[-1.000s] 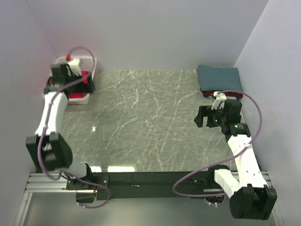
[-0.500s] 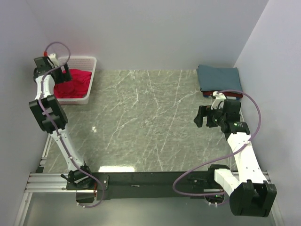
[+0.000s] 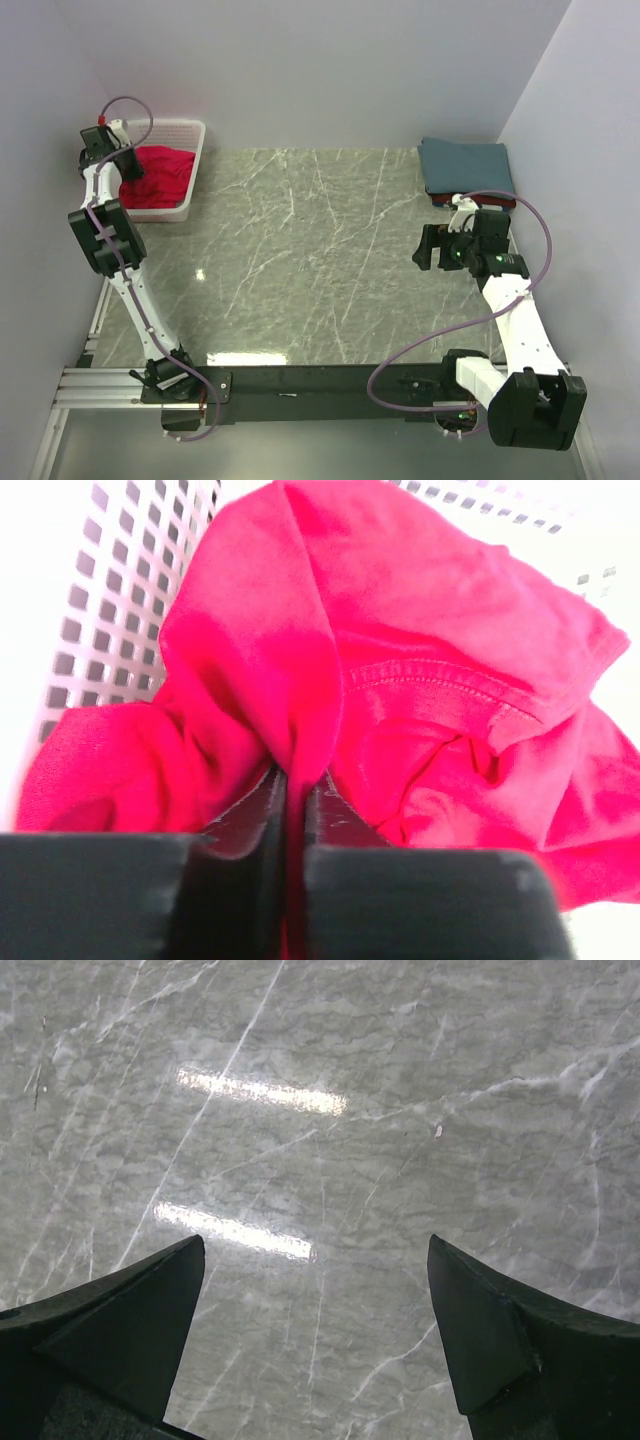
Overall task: Fold and stack the t-shirts
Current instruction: Grab the tshirt from the pile, then move the tshirt to the center of the board
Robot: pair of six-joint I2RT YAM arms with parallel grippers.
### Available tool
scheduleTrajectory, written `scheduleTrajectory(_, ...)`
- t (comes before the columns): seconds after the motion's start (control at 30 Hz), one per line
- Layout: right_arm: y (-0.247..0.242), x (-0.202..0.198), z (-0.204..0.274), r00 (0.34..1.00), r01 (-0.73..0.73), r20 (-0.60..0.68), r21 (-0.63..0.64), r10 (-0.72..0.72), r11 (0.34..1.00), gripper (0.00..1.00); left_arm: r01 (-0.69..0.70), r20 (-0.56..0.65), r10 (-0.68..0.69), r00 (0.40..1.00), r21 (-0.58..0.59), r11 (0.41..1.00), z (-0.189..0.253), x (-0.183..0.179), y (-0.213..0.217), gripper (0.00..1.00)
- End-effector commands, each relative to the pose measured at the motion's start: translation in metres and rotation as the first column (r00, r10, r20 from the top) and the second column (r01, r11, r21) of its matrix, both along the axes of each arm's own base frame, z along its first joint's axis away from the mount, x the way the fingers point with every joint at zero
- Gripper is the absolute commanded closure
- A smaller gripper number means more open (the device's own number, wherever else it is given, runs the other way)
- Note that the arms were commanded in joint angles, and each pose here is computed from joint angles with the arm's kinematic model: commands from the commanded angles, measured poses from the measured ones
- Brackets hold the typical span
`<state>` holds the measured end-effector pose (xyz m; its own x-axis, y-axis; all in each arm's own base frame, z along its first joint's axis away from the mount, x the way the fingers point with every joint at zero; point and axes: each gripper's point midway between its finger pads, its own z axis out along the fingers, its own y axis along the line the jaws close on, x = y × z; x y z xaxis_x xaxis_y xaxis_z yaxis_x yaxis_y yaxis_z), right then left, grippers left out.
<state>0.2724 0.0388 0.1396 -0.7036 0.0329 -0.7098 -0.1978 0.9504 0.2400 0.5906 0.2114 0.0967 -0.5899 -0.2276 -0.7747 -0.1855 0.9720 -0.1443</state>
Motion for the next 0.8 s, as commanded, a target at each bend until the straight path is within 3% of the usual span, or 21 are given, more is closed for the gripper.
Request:
scheduleTrajectory(0.0, -0.001, 0.01, 0.019, 0.998, -0.005, 0.058, 0.005, 0.004, 1.0, 0.03, 0.035, 0.22, -0.051, 0.974, 0.076, 0.996, 0.109, 0.011, -0.007, 0.97)
scheduleTrajectory(0.17, 0.001, 0.01, 0.02, 0.998, -0.013, 0.058, 0.015, 0.013, 1.0, 0.04, 0.093, 0.329, -0.127, 0.936, 0.117, 0.989, 0.197, -0.005, -0.026, 1.0)
scheduleTrajectory(0.37, 0.003, 0.007, 0.026, 0.996, -0.018, 0.09, 0.016, 0.016, 1.0, 0.04, 0.186, 0.524, -0.225, 0.822, 0.128, 0.974, 0.32, -0.049, -0.073, 1.0)
scheduleTrajectory(0.57, 0.004, 0.005, 0.031, 0.994, -0.022, 0.112, 0.021, 0.019, 1.0, 0.04, 0.291, 0.688, -0.299, 0.661, 0.132, 0.948, 0.425, -0.105, -0.133, 1.0)
scheduleTrajectory(0.77, 0.004, 0.004, 0.037, 0.989, -0.019, 0.148, 0.025, 0.015, 1.0, 0.04, 0.411, 0.833, -0.358, 0.422, 0.176, 0.894, 0.531, -0.169, -0.223, 0.99)
